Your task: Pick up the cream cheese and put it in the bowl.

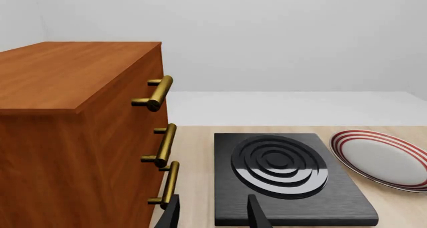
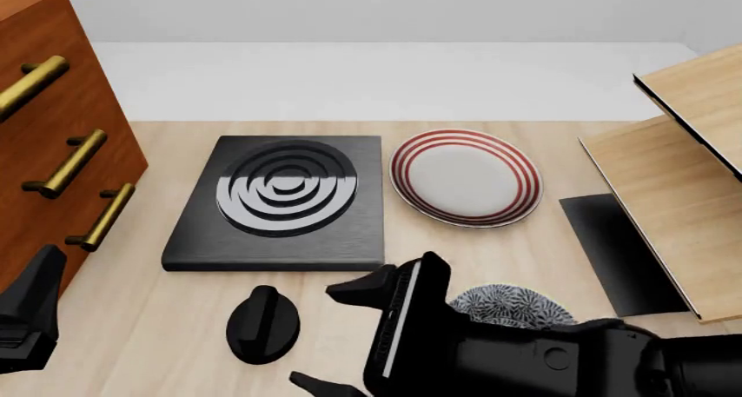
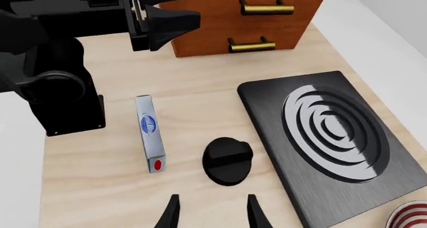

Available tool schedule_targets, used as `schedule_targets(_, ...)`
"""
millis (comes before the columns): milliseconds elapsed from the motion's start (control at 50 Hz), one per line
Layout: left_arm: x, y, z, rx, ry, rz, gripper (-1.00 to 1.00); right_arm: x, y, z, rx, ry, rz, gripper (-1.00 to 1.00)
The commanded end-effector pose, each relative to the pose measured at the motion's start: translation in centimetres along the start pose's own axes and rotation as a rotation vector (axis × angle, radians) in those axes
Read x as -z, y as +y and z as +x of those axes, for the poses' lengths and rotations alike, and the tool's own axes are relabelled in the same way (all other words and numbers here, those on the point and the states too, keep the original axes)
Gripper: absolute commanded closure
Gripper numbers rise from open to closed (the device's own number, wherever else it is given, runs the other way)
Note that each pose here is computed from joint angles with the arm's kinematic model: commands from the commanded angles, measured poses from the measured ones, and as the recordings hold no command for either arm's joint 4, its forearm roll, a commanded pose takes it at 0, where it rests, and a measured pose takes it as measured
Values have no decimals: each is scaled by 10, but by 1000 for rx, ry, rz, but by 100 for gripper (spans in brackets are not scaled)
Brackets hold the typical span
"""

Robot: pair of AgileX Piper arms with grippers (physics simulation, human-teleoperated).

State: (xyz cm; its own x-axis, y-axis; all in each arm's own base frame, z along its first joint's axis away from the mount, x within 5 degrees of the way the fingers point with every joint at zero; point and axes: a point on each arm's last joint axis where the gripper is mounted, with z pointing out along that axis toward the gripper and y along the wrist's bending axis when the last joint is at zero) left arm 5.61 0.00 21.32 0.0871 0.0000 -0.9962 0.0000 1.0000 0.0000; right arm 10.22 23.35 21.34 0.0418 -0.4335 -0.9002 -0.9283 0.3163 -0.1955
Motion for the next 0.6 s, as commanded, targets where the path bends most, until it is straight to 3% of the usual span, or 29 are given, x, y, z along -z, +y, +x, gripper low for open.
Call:
schedule_targets(20, 0, 0, 0, 0, 0, 0, -100, -35, 23, 5, 20, 36, -79, -100)
schedule_targets(600, 0, 0, 0, 0, 0, 0, -100, -90, 53, 17, 15, 92, -150, -100)
